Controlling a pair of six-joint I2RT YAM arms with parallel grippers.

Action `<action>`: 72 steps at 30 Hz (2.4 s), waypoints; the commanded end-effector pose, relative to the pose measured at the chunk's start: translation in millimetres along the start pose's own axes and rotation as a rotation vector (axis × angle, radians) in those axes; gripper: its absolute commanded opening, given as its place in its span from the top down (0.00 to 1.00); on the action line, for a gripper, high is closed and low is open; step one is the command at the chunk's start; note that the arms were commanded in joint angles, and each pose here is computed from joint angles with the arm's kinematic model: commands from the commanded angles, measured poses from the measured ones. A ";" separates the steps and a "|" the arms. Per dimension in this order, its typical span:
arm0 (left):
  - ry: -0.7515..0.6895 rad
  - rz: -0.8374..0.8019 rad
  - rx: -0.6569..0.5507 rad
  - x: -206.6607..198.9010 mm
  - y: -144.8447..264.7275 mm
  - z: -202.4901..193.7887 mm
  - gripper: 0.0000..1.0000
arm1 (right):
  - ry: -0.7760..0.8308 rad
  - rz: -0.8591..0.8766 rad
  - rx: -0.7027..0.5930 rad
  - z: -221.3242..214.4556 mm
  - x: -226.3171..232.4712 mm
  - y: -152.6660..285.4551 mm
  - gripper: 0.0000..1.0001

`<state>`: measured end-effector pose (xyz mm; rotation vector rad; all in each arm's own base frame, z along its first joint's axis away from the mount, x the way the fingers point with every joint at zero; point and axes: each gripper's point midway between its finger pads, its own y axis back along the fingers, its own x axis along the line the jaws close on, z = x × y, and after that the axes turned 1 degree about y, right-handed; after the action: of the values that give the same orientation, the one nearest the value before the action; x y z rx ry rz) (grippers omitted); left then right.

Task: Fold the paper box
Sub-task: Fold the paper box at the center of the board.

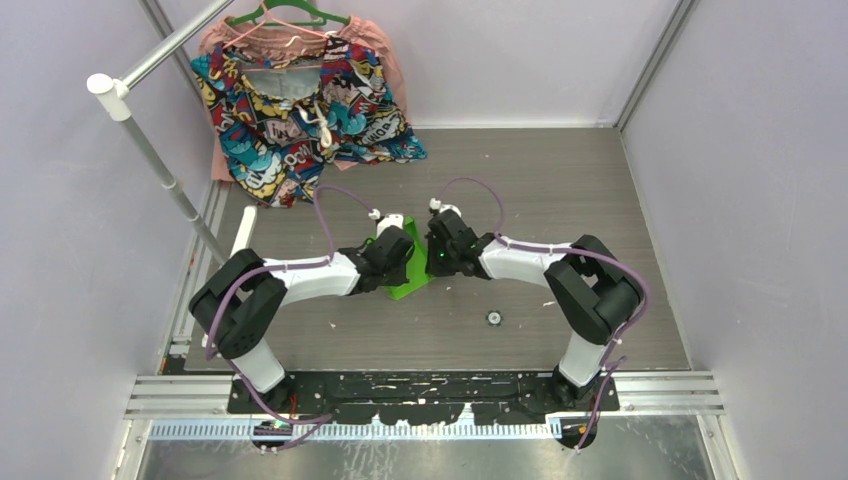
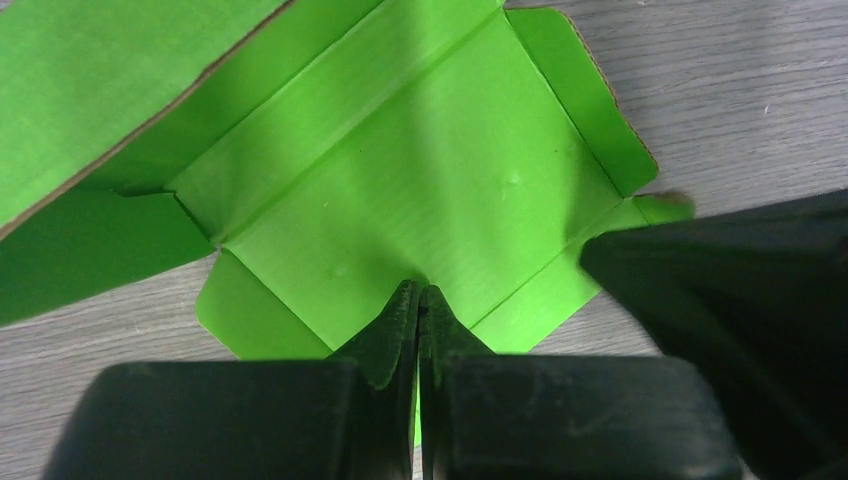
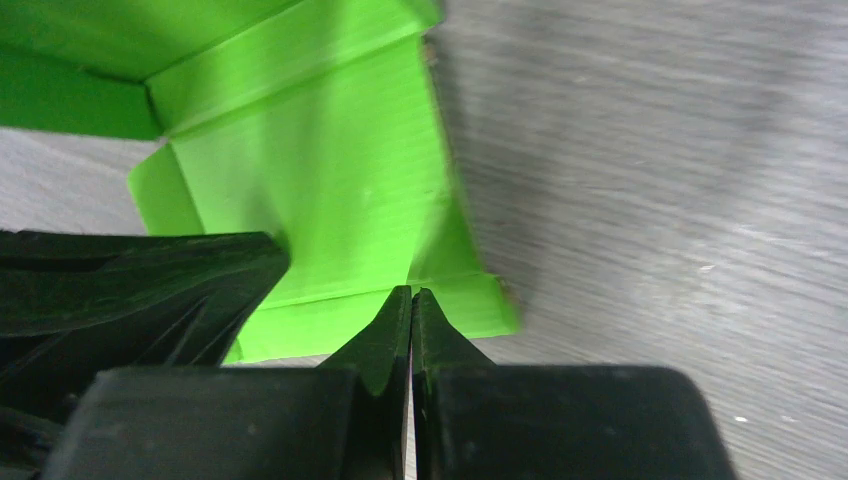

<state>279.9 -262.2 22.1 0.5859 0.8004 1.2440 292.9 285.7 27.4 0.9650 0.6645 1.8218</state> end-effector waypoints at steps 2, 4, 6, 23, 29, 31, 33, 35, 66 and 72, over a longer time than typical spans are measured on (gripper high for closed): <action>-0.040 0.042 0.134 13.1 -5.5 -41.3 1.00 | 0.063 -0.022 0.027 -10.4 13.0 -7.5 0.99; -0.039 0.042 0.134 13.1 -5.1 -41.2 1.00 | 0.060 -0.031 0.044 -16.7 11.4 -11.1 0.99; -0.040 0.041 0.132 12.6 -4.8 -41.0 1.00 | 0.057 -0.030 0.051 -21.8 11.0 -13.9 0.99; -0.040 0.047 0.132 14.9 -3.8 -42.9 1.00 | 0.003 -0.042 -0.106 41.0 -9.3 39.6 0.99; -0.040 0.045 0.132 14.5 -3.9 -42.8 1.00 | -0.038 -0.081 -0.077 33.5 -38.0 32.2 0.99; -0.040 0.044 0.132 14.1 -3.8 -42.9 1.00 | -0.047 -0.090 -0.068 29.5 -42.6 28.5 0.99; -0.039 0.044 0.131 14.0 -3.8 -42.3 1.00 | -0.056 -0.092 -0.059 25.7 -45.6 25.0 0.99; -0.040 0.045 0.132 14.2 -4.1 -42.6 1.00 | -0.060 -0.091 -0.045 21.6 -46.9 20.6 0.99; -0.046 0.046 0.136 12.6 -4.5 -42.4 1.00 | -0.061 0.029 -0.025 22.1 -21.3 12.3 0.99; -0.049 0.046 0.135 12.4 -4.8 -41.7 1.00 | -0.057 0.034 -0.030 24.6 -18.5 14.1 0.99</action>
<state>279.7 -265.8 22.4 0.5796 0.7991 1.2380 299.7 249.5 25.4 1.0332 0.6586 1.7627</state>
